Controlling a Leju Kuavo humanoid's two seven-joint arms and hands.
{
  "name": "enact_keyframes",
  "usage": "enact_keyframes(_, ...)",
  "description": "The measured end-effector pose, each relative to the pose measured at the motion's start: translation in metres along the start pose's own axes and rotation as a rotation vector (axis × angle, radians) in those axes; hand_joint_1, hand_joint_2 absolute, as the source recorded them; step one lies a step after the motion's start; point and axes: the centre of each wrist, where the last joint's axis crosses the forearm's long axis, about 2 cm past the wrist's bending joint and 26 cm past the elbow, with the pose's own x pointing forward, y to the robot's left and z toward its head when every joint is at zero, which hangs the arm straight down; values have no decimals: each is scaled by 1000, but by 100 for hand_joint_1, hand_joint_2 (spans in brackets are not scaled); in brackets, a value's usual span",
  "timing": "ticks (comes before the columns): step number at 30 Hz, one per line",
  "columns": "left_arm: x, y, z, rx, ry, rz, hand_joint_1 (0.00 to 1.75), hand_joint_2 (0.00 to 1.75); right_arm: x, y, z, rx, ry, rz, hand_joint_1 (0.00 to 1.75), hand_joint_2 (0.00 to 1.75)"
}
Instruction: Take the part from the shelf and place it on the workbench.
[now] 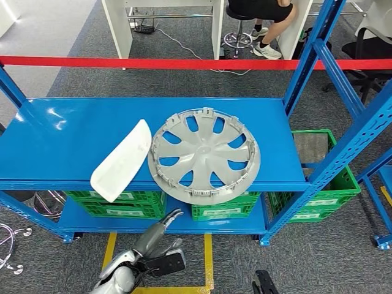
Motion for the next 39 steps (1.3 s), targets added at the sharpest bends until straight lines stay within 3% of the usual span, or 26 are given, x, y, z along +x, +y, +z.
enact_keyframes(7, 38, 20, -15, 153, -219, -194, 0, 0, 1, 1, 0, -1, -8, 1, 0, 0)
enact_keyframes(14, 74, 42, -15, 264, -404, -291, 0, 0, 2, 2, 0, -1, -12, -1, 0, 0)
enact_keyframes(22, 91, 50, -6, 361, -470, -251, 0, 0, 1, 2, 0, -5, -16, -16, 0, 0)
enact_keyframes(28, 92, 53, 5, 414, -437, -38, 0, 0, -3, 0, 1, -22, -17, -42, 0, 0)
enact_keyframes(32, 86, 59, 14, 444, -408, 46, 0, 175, -7, 0, 2, -31, -11, -54, 0, 0)
enact_keyframes(36, 77, 63, 21, 444, -365, 155, 0, 175, -9, -1, 2, -37, -11, -69, 0, 0)
enact_keyframes(39, 60, 71, 34, 470, -298, 226, 0, 175, -13, -2, 3, -43, -12, -82, 0, 0)
